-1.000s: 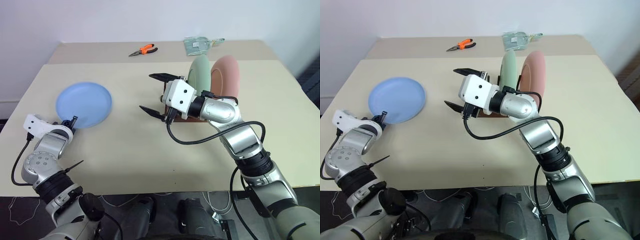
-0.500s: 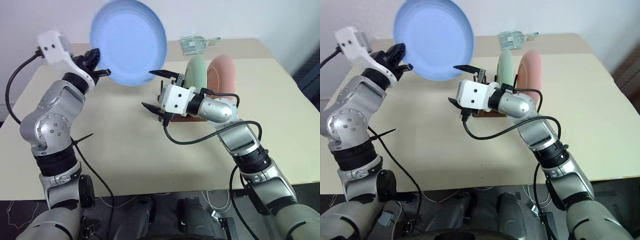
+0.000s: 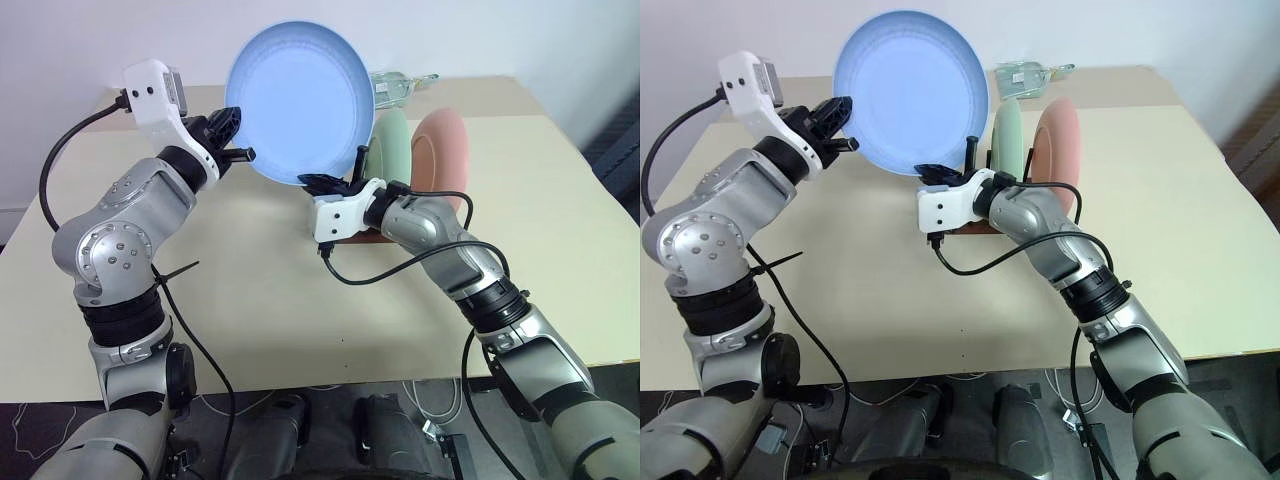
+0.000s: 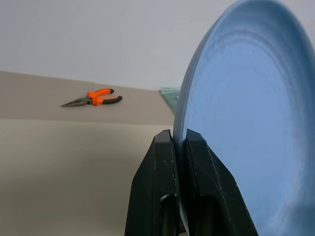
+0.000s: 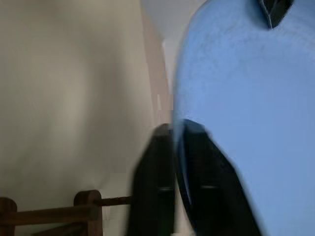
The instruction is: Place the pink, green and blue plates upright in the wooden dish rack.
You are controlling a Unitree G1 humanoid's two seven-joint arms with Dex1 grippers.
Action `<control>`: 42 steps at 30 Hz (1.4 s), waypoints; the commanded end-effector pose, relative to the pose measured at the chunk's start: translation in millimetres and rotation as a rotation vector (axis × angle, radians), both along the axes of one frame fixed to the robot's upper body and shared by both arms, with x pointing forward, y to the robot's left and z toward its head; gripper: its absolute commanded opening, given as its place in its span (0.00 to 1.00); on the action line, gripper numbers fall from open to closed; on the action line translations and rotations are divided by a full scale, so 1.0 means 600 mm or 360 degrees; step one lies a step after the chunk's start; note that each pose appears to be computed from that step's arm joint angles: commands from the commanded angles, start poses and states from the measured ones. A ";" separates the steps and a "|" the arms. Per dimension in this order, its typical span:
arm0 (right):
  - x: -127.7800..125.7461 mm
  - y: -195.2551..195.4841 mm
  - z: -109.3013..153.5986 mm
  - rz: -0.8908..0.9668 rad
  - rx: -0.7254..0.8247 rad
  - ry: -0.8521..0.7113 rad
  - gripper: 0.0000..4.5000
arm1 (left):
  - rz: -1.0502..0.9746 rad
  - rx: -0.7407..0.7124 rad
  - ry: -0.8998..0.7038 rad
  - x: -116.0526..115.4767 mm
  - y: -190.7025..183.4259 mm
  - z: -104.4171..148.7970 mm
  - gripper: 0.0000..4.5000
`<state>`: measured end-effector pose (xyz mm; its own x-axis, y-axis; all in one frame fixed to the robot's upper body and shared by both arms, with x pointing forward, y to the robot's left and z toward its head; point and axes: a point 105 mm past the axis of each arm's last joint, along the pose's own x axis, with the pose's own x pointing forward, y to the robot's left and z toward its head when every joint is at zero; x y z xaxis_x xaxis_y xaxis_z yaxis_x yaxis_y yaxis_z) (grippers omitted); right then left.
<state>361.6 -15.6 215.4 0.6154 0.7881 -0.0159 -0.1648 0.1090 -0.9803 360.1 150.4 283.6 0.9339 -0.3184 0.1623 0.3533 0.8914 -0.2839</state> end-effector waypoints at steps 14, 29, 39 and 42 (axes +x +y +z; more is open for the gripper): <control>-0.043 -0.006 0.129 0.0248 0.0654 -0.0089 0.00 | 0.0998 0.0195 -0.0480 -0.023 0.250 0.033 0.66; -0.092 -0.028 0.131 0.0711 0.2032 0.1571 0.00 | -0.0197 0.0719 -0.0114 -0.073 0.000 -0.252 0.66; -0.046 -0.043 0.094 0.0489 0.2198 0.1833 0.00 | -0.0291 0.0708 -0.0119 -0.077 -0.021 -0.250 0.66; -0.030 -0.048 0.085 0.0411 0.2256 0.1911 0.00 | -0.0291 0.0709 -0.0116 -0.077 -0.021 -0.251 0.66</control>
<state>345.3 -45.2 249.5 0.6707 0.6657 0.3270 -0.7314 0.5205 0.4406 315.1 140.9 117.0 0.8555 -0.5175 -0.0167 0.5158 0.8489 0.1159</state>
